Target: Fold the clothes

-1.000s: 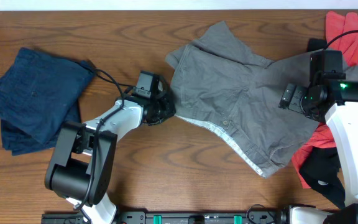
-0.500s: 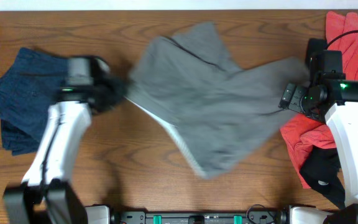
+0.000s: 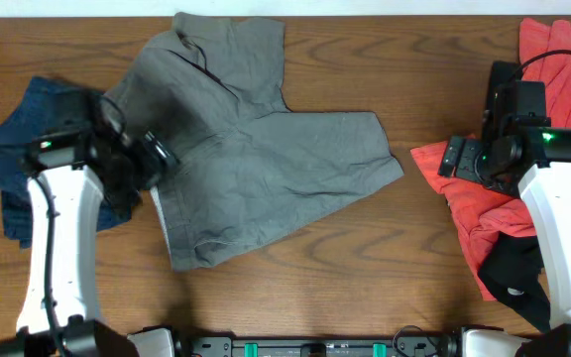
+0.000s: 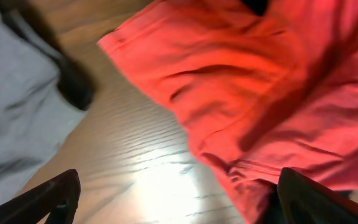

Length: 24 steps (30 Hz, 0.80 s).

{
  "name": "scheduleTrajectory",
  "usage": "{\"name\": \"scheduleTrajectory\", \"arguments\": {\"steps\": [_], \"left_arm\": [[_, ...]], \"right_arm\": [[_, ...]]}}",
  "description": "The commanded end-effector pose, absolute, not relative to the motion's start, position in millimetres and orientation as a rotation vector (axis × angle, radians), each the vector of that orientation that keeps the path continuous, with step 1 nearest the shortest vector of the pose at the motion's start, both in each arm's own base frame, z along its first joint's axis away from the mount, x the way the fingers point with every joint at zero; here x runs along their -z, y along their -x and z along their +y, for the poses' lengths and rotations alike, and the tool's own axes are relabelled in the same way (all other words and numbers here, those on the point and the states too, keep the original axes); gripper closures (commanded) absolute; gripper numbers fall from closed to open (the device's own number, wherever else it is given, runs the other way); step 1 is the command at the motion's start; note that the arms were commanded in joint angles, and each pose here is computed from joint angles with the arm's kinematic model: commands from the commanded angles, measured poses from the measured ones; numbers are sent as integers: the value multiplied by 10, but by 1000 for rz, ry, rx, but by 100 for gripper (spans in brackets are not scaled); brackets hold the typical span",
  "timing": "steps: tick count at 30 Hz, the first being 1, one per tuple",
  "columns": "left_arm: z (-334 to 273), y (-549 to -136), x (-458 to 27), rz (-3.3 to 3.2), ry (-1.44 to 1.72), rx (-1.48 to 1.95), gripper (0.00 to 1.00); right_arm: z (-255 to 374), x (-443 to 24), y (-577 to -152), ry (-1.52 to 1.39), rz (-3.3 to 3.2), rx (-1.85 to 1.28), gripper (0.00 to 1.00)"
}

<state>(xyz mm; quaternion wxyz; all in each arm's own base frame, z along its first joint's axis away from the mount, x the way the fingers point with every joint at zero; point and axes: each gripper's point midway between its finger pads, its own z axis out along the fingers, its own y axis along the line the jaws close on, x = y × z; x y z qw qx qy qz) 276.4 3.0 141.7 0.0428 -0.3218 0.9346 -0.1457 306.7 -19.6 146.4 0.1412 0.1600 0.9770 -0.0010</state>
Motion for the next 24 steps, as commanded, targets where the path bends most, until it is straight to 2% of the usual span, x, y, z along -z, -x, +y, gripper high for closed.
{"name": "scheduleTrajectory", "arguments": {"steps": [1, 8, 16, 24], "left_arm": [[-123, -2471, -1230, 3026, 937, 420, 2], [-377, -2001, -807, 3232, 890, 379, 2], [-538, -1883, -414, 3214, 987, 358, 2], [-646, -1785, -332, 3256, 911, 338, 2]], "right_arm": [[50, -1365, -3034, -350, 2878, -196, 1], [456, -969, -2940, -262, 2929, -418, 1], [858, -479, -3148, -306, 2829, -527, 7], [1153, -146, -3357, -252, 2786, -552, 16]]}}
